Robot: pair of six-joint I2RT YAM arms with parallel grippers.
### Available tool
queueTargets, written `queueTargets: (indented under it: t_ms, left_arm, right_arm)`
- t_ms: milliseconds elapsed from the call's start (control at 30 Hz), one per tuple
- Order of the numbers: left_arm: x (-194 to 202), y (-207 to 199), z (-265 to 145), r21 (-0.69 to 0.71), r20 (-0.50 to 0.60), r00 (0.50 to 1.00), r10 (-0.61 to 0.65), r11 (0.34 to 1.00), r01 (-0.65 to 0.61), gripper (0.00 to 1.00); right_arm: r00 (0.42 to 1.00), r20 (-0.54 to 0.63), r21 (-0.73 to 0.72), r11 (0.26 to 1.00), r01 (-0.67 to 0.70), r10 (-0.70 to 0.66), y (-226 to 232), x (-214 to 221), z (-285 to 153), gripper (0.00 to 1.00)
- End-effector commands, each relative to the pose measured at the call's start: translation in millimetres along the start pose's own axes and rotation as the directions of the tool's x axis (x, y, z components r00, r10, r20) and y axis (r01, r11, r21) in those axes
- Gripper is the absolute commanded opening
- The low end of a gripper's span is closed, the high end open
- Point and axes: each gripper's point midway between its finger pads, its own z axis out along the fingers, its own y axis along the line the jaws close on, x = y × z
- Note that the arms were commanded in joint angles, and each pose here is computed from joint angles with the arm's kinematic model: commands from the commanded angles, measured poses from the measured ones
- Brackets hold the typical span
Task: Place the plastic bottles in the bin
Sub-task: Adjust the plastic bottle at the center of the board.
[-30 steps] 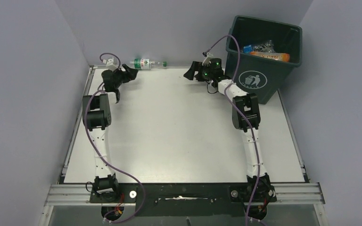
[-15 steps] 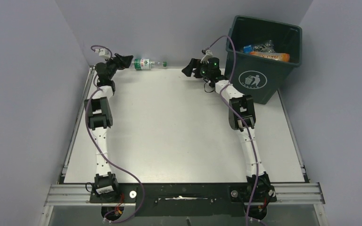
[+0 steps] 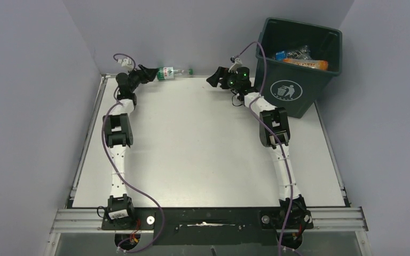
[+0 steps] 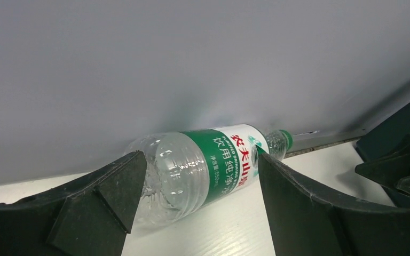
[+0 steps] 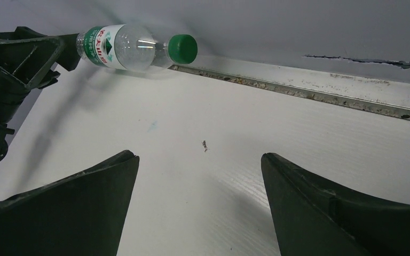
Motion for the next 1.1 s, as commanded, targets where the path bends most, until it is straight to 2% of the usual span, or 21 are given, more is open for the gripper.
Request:
queueTargets:
  t_ms: [0,267,467,567,667,800,967,1067]
  left_arm:
    - [-2,-41,19,0.117,0.019,0.998,0.057,0.991,-0.059,0.77]
    - [32,-90,26,0.230,-0.047,0.998,0.031,0.973,-0.019,0.77]
    - [68,-194,6,0.436,-0.141,0.988,-0.063,0.892,0.119,0.75]
    - [90,-246,-7,0.511,-0.204,0.977,-0.060,0.845,0.158,0.74]
    - [86,-282,-22,0.552,-0.203,0.977,-0.058,0.818,0.163,0.74]
    - [80,-283,-37,0.526,-0.211,0.977,-0.019,0.841,0.130,0.74]
    - [56,-288,-57,0.555,-0.223,0.975,-0.017,0.820,0.141,0.74]
    - [50,-279,-56,0.519,-0.225,0.974,-0.008,0.845,0.127,0.74]
  right_arm:
    - [0.999,0.016,-0.010,0.999,-0.039,0.039,-15,7,-1,0.88]
    - [0.995,0.058,-0.004,0.997,-0.081,0.081,-39,-4,-8,0.88]
    - [0.990,0.084,0.012,0.994,-0.111,0.110,-62,-9,-17,0.87]
    - [0.988,0.090,0.015,0.992,-0.124,0.122,-67,-12,-23,0.87]
    - [0.990,0.088,0.031,0.993,-0.118,0.115,-68,-11,-31,0.87]
    - [0.990,0.075,0.069,0.990,-0.124,0.119,-76,-6,-39,0.87]
    - [0.987,0.057,0.103,0.983,-0.152,0.147,-91,5,-49,0.87]
    - [0.986,0.056,0.107,0.981,-0.160,0.155,-95,6,-52,0.87]
